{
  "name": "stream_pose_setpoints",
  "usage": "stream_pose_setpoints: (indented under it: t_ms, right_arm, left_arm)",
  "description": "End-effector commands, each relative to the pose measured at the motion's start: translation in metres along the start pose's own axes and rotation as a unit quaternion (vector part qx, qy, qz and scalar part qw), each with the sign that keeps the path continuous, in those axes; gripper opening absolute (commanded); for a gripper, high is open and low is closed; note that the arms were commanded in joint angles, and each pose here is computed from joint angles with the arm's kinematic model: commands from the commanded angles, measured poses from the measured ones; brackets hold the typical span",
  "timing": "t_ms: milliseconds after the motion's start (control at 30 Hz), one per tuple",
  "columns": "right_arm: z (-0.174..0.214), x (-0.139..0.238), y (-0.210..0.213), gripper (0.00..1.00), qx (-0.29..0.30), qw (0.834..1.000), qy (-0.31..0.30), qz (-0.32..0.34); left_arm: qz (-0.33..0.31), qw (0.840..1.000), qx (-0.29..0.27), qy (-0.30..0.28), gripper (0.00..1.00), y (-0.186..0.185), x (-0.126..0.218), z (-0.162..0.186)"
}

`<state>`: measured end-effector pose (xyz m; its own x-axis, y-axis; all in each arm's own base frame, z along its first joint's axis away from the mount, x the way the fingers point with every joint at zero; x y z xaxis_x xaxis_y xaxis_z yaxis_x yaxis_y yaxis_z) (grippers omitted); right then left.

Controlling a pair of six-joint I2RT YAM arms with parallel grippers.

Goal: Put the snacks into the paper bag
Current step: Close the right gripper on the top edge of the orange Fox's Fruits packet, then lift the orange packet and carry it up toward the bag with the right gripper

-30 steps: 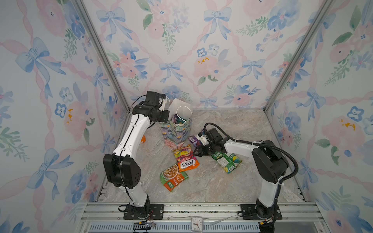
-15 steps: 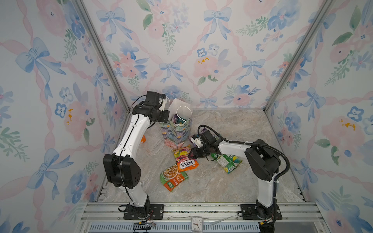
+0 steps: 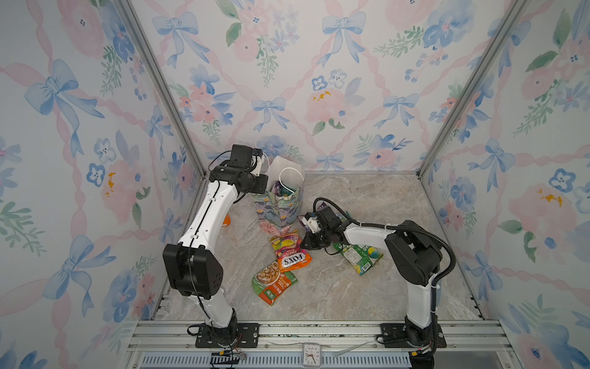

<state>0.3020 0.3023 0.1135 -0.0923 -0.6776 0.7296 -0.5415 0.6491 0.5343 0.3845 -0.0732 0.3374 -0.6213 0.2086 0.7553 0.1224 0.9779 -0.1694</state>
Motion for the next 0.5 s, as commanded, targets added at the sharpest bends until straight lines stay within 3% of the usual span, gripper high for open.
stream_pose_setpoints:
  t_ms: [0,67,467]
  right_arm:
    - [-0.005,0.017,0.007,0.04,-0.002,1.000,-0.028,-0.003]
    - [-0.007,0.026,0.007,0.00,-0.008,0.999,-0.040,-0.003]
    - [-0.017,0.090,0.023,0.00,-0.012,0.995,-0.094,0.015]
  left_arm:
    - [0.000,1.000,0.006,0.012,0.00,0.002,0.008,0.008]
    - [0.000,1.000,0.007,0.013,0.00,0.002,0.008,0.008]
    - [0.001,1.000,0.007,0.011,0.00,0.001,0.009,0.008]
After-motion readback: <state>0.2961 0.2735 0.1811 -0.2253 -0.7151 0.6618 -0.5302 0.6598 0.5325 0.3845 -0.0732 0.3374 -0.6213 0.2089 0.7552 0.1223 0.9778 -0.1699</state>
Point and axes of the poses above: each gripper's point midway between its finger pads, its own x axis back along the fingers, its own y axis along the line the jaws close on, z = x × y, the point moved 10 cm from there along x, back along the fingers, and after that the axes turned 10 degrees about x, right-handed, at the moved point
